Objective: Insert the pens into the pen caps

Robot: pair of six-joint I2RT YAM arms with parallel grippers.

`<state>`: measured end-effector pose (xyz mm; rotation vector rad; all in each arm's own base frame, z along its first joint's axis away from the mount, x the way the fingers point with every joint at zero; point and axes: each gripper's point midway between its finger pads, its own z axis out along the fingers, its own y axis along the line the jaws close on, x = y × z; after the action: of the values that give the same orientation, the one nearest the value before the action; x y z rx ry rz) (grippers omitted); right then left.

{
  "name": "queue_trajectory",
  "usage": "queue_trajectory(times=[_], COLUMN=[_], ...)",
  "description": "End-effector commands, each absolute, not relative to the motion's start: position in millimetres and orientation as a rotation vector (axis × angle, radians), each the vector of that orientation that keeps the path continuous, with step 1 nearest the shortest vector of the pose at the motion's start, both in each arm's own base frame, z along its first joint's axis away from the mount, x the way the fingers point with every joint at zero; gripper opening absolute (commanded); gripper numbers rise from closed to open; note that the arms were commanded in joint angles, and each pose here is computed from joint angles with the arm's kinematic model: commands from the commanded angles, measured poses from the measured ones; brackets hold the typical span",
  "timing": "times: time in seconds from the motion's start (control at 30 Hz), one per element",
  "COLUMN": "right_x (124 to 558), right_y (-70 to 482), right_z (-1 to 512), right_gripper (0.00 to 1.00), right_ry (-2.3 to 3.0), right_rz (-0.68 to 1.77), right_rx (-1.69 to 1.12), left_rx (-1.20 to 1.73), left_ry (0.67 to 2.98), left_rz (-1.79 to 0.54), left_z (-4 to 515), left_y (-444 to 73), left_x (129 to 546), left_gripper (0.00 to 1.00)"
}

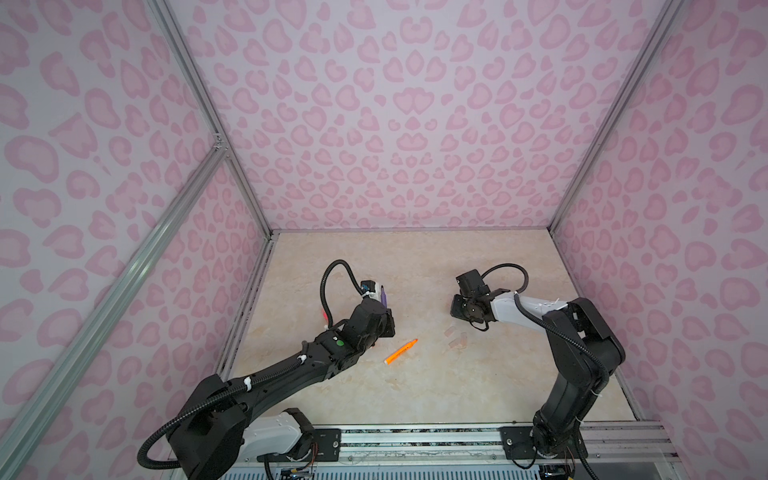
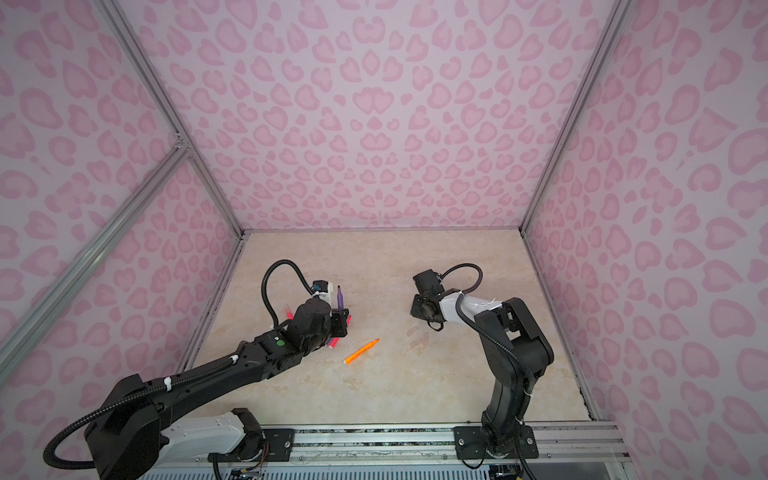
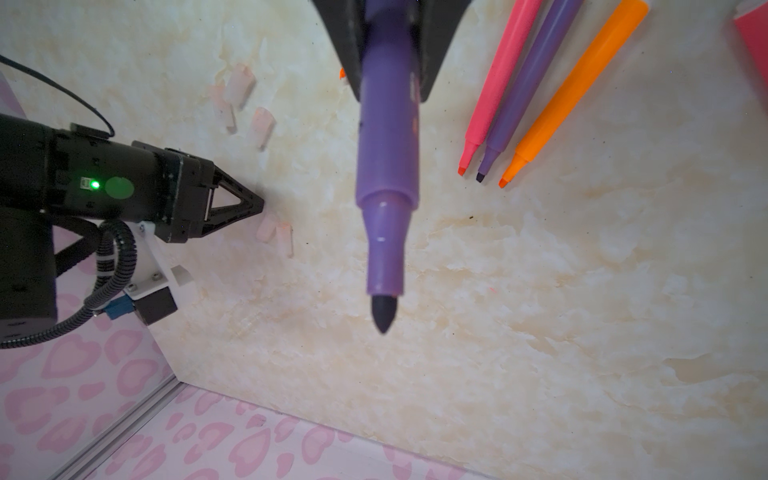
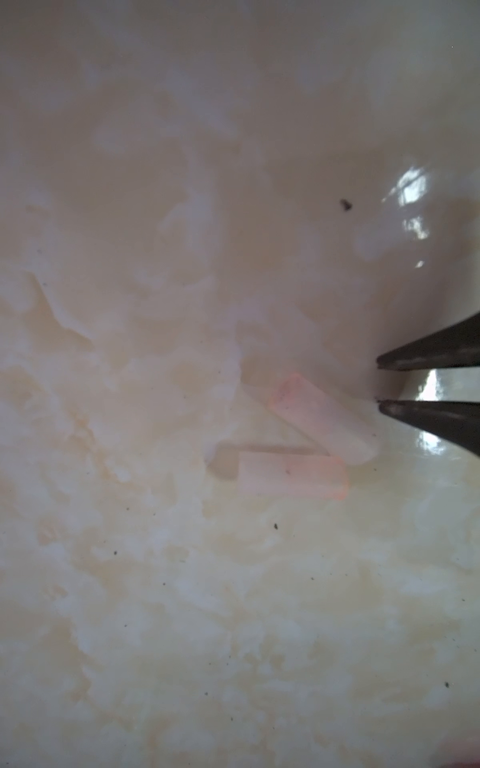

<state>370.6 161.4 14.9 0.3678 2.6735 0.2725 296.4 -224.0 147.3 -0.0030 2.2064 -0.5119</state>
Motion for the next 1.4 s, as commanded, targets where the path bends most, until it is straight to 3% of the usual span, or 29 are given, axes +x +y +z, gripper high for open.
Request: queue_trajectory(times=[0.0,0.37,0.77,1.23,1.37], right_x=[342,356,365,377,380], right_y=[158,165,136,124,121], right_z=[-10,-4,-3,6,10], right_gripper=[0.18,0.31,0.56,0.57,0.49], right_ry=[2.818,2.793,2.796,2.753,2.75], right_rz=[0.22,0.2,-0.078,-0.198,-0.236], right_rx=[0.366,0.325,0.301,0.277,0.289], left_rx=[-0.013,-0.012,-0.009,-0.007,-0.004], left_ry=[2.186,2.187,2.19,2.194,2.2], left_rz=[-0.533,-0.53,-0.532,-0.54,-0.537], left_z=[155,155,154,153,151], left_y=[-227,-228,-229,-230,-231], left_x=[300,301,301,301,302], left_gripper=[0.04,0.04,0.04,0.04,0.04])
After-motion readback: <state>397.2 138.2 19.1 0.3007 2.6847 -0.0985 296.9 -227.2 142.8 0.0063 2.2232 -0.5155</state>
